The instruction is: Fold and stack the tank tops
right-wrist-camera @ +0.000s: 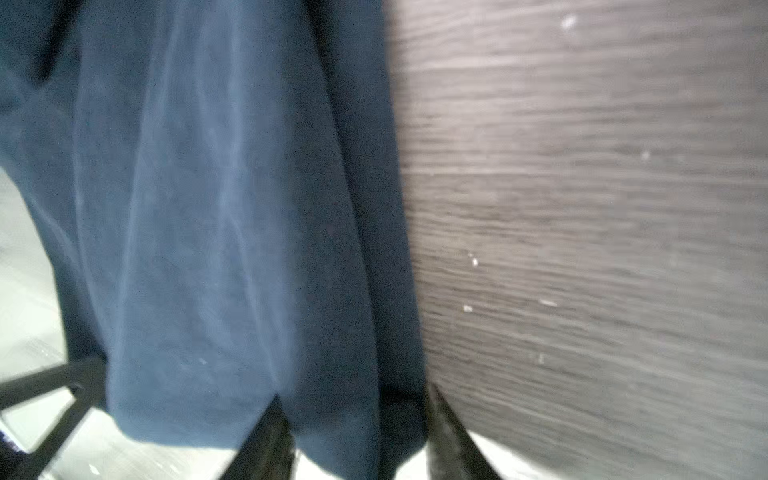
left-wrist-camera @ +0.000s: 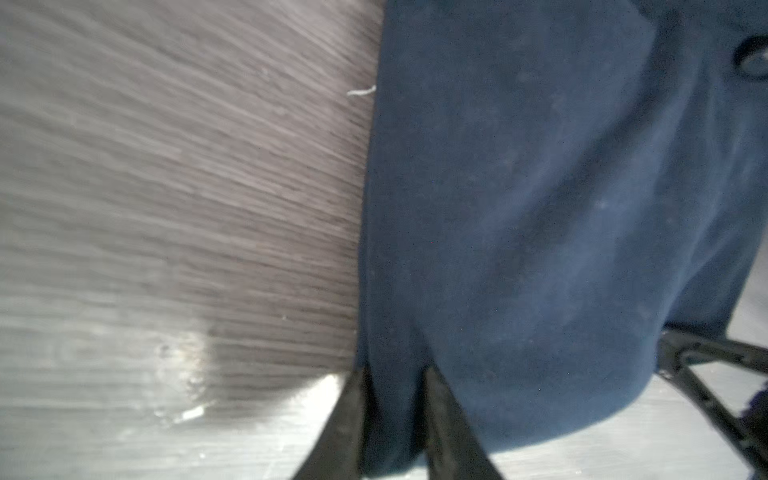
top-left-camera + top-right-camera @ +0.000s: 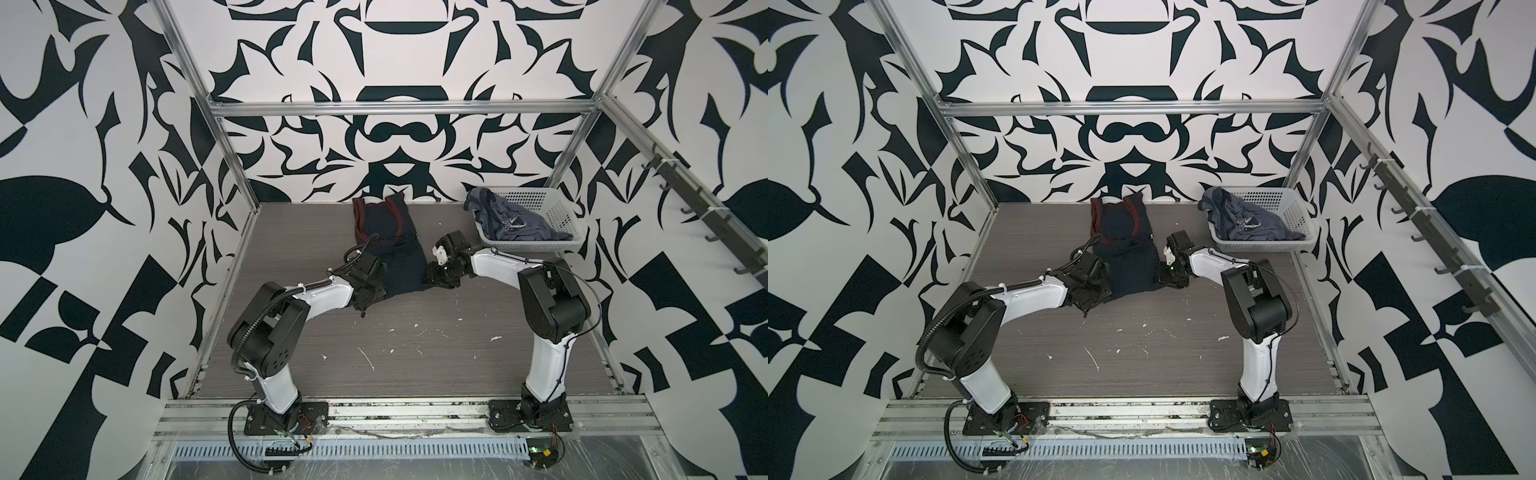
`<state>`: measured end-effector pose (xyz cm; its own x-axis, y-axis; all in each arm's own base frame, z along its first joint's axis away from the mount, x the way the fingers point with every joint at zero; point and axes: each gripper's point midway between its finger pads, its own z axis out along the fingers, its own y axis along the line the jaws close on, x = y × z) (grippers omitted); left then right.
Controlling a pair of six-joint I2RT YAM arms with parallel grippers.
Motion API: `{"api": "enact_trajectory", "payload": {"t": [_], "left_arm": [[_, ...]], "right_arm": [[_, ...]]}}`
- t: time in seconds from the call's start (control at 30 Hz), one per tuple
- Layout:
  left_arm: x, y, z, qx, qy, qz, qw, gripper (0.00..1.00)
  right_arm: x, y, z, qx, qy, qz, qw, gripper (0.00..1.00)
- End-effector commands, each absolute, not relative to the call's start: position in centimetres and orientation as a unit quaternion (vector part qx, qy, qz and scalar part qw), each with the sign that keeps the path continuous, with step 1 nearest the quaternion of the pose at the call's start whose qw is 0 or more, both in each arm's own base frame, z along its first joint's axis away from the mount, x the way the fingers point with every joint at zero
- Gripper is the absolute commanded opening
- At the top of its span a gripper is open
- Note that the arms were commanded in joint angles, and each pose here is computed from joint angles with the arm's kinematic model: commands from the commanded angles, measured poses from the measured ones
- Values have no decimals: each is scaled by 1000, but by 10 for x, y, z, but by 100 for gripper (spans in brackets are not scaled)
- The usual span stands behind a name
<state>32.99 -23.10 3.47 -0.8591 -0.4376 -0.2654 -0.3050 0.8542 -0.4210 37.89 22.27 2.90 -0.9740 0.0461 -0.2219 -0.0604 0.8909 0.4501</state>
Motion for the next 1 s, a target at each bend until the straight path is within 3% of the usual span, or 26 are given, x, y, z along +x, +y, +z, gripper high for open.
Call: {"api": "enact_trajectory", "payload": {"t": [0.0,0.2,0.3,0.6,0.73,0.97], "left_arm": [[325,-218,23,-202,950,-160,176,19],[319,-205,28,-200,952,-140,183,5],[312,-199,35,-193,954,-136,186,0],[266,-206,64,-153,957,-167,180,0],[249,-205,68,-147,956,-186,173,26],[231,-210,56,-163,946,-231,157,46]], "right_arm": [[364,221,18,0,971,223,92,31],[356,212,31,5,972,206,111,1],[341,210,39,-1,973,200,115,0],[275,212,62,-2,969,209,133,0],[257,210,68,22,963,231,140,0],[234,207,35,61,962,242,107,0]]}}
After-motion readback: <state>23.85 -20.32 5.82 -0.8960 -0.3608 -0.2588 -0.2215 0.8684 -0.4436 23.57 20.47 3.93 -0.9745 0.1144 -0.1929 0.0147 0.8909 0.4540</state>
